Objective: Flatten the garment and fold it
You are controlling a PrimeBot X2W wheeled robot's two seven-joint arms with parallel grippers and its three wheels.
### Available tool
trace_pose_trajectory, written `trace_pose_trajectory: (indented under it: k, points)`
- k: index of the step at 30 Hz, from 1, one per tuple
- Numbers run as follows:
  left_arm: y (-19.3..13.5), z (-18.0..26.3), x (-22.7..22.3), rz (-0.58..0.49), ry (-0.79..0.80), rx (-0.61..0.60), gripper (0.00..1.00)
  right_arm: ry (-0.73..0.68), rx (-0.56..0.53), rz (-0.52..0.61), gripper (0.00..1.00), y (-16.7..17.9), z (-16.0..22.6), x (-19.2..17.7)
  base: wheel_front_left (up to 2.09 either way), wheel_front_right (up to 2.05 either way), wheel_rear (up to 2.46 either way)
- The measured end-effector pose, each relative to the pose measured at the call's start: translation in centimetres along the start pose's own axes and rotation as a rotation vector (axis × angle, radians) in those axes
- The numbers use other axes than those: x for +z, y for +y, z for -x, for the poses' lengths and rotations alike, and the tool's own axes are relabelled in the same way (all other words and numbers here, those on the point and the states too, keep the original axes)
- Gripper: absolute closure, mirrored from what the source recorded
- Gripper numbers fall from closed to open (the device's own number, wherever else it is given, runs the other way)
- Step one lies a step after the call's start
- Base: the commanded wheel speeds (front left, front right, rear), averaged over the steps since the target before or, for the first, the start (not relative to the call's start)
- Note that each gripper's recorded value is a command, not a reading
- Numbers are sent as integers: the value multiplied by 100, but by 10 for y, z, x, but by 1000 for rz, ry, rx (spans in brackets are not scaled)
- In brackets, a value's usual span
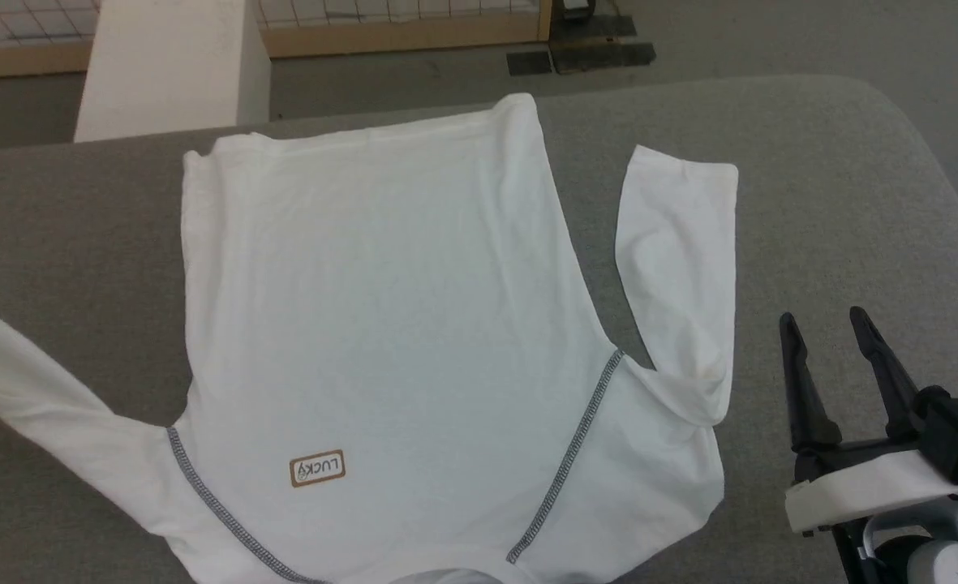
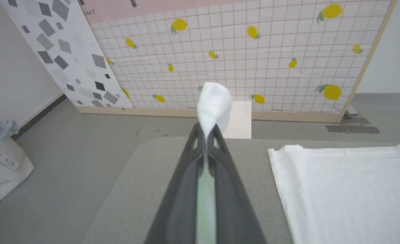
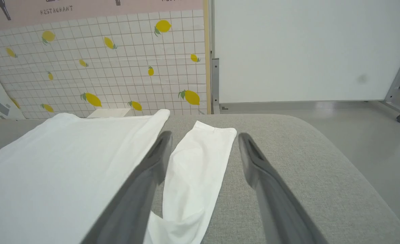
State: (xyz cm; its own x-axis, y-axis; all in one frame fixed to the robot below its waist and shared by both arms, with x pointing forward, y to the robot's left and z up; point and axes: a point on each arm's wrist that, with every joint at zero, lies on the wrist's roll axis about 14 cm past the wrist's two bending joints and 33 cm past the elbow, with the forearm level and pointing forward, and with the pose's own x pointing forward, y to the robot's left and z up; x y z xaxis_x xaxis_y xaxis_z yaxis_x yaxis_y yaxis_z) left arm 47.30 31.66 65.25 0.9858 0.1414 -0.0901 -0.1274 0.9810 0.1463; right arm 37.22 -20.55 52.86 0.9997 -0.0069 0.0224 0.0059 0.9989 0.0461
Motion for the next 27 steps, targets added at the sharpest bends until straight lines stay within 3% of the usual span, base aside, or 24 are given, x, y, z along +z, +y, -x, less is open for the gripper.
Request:
trace_pose_trajectory:
  k: [4,14,18,22,27]
  points:
    - [-46,28,18,-9,-41,-130,100,-40,22,-4,0,7,1,14,0,0,0]
    - [-230,87,14,60,-46,-621,100,-73,45,-14,0,15,7,27,0,0,0]
    - [-297,105,-18,114,48,-772,100,-65,40,-22,0,14,10,25,0,0,0]
    - [-351,136,-77,110,233,-921,100,-54,21,-20,0,8,13,21,0,0,0]
    - [-378,177,-157,28,472,-1038,100,-33,-5,-16,0,-1,16,17,0,0,0]
